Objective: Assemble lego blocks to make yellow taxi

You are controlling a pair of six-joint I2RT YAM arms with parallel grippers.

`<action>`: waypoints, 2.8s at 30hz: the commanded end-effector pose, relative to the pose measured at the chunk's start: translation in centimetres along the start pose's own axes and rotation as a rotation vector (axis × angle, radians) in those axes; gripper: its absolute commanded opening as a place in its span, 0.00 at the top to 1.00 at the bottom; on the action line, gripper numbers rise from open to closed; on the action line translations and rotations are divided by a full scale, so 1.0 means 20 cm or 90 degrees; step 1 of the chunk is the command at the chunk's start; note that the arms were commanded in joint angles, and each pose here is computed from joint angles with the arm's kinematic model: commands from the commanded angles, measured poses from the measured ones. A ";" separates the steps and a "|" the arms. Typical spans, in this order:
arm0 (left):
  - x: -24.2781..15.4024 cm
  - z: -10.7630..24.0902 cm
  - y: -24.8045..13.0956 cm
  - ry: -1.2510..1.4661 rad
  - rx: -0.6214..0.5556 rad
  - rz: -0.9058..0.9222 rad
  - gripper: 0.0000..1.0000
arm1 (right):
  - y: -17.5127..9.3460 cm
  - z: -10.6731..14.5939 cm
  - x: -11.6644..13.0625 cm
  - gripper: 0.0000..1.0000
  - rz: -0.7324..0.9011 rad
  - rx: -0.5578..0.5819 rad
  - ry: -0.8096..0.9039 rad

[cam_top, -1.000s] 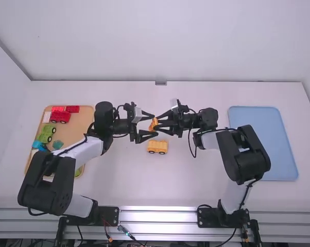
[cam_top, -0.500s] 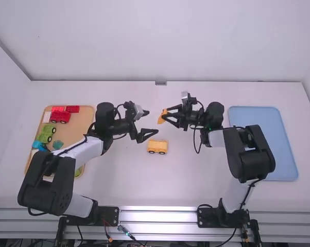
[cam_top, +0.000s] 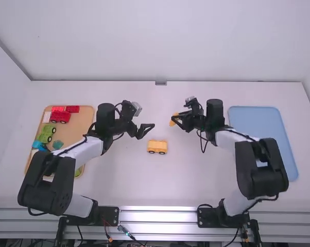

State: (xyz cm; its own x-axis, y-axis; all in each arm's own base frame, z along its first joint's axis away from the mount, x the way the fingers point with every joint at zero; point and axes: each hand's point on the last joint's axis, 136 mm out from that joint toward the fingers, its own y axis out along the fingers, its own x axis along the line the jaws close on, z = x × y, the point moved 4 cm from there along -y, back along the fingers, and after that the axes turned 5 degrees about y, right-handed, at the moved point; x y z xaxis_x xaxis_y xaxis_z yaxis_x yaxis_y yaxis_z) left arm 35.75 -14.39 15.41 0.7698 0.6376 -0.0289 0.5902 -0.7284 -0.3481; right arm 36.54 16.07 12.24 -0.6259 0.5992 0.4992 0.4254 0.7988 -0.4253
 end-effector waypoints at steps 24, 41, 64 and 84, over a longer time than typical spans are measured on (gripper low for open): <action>-0.12 0.01 -0.10 0.459 0.138 0.225 0.01 | -0.18 0.24 0.05 1.00 0.230 0.563 -0.289; 0.05 0.04 -0.30 0.366 0.024 0.201 0.01 | 0.01 0.59 -0.03 1.00 0.115 0.766 -0.449; 0.00 0.18 -0.35 0.333 -0.039 0.210 0.01 | 0.08 0.53 -0.02 0.01 0.067 0.696 -0.452; -0.19 0.46 0.02 0.273 -0.034 0.354 0.01 | -0.14 0.56 -0.06 0.01 -0.192 0.285 -0.474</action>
State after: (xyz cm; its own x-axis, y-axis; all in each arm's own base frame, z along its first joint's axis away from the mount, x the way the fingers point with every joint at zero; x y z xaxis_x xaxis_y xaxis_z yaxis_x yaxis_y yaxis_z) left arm 31.41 -14.43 7.15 0.9693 0.0224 0.2450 0.1162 -0.9195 -0.3756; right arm 29.93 12.03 3.94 -0.9876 0.1186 0.1032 -0.0022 0.6461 -0.7632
